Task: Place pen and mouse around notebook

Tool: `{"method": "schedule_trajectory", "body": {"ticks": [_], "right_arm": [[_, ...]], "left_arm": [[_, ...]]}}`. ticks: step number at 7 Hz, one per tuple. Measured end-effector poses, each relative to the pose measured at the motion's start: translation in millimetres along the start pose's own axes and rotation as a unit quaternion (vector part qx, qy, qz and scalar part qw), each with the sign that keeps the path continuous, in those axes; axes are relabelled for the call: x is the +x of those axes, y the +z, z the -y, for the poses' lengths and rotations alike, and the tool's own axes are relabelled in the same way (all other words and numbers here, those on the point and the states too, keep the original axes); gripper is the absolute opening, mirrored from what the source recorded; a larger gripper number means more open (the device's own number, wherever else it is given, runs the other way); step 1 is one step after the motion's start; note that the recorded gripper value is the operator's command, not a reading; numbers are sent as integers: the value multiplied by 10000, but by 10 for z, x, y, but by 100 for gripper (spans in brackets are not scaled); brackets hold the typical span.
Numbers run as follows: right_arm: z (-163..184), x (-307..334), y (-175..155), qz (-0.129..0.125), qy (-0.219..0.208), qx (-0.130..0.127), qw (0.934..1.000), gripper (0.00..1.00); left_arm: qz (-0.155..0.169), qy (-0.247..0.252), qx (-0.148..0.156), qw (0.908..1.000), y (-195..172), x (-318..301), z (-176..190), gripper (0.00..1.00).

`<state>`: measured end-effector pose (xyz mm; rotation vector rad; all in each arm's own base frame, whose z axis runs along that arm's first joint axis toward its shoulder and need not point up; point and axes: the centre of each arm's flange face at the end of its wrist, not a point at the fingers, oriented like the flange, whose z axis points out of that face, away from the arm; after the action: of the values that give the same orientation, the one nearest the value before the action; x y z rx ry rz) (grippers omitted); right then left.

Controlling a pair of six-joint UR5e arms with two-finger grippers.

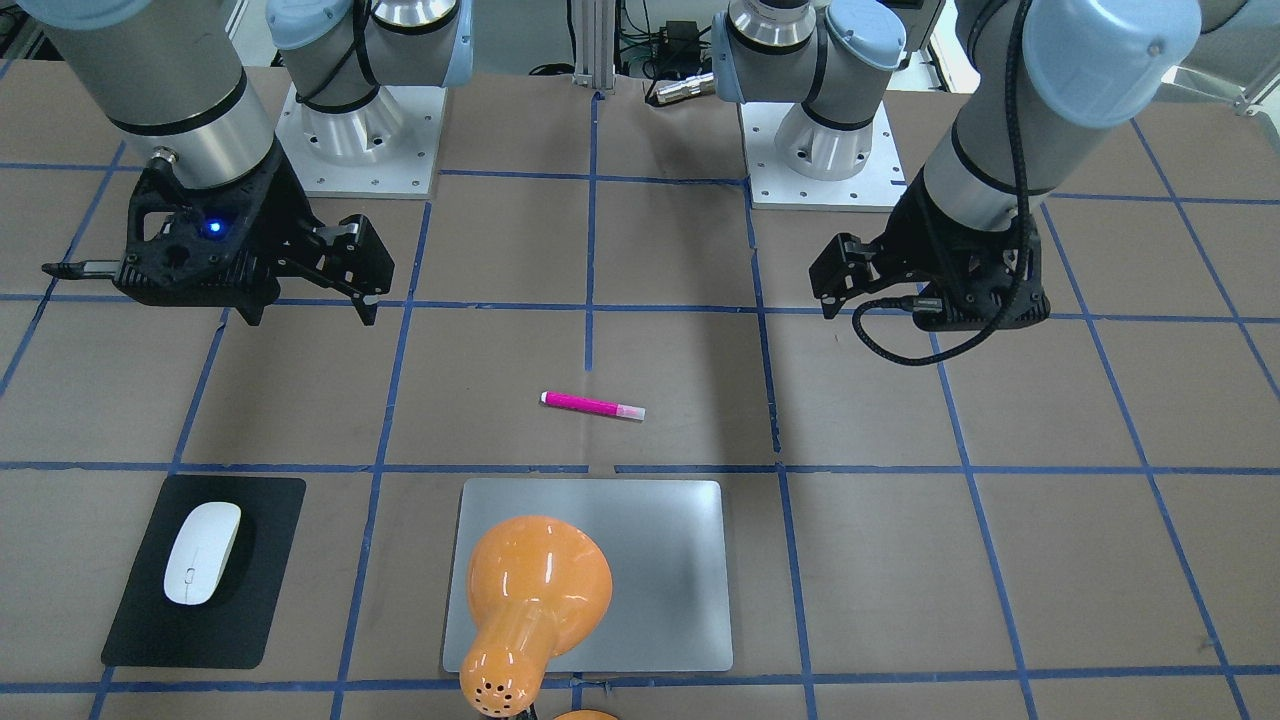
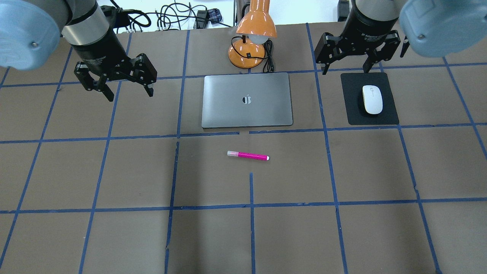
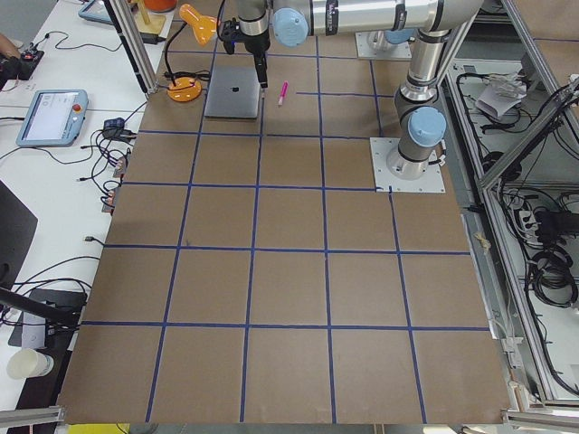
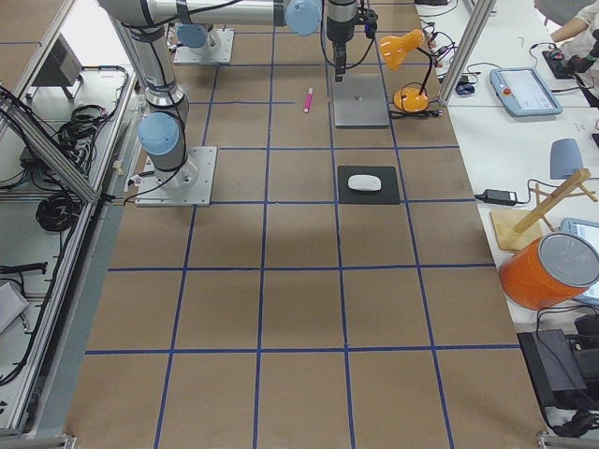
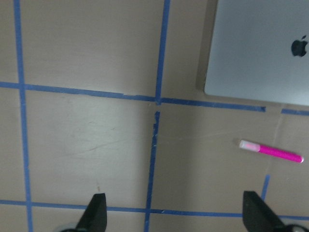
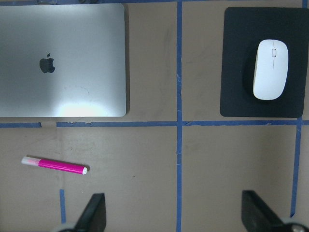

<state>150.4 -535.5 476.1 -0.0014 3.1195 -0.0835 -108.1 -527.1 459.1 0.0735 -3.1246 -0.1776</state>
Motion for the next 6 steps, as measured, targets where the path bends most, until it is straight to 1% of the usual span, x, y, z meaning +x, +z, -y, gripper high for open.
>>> {"method": "schedule_trajectory", "body": {"ticks": [2,3,6], "right_arm": [[-1,7,7,-36,-1,-15,10000,100],[-3,9,6,-46,-5,-19,10000,100],[-4,10,3,-48,-2,-14,10000,100]], "left_arm": [[63,427,-13,9991,-104,-91,-169,100],[56,474,-21,9989,-124,-151,-219,100],[76,408,-81,9991,-63,-211,-346,100]]}}
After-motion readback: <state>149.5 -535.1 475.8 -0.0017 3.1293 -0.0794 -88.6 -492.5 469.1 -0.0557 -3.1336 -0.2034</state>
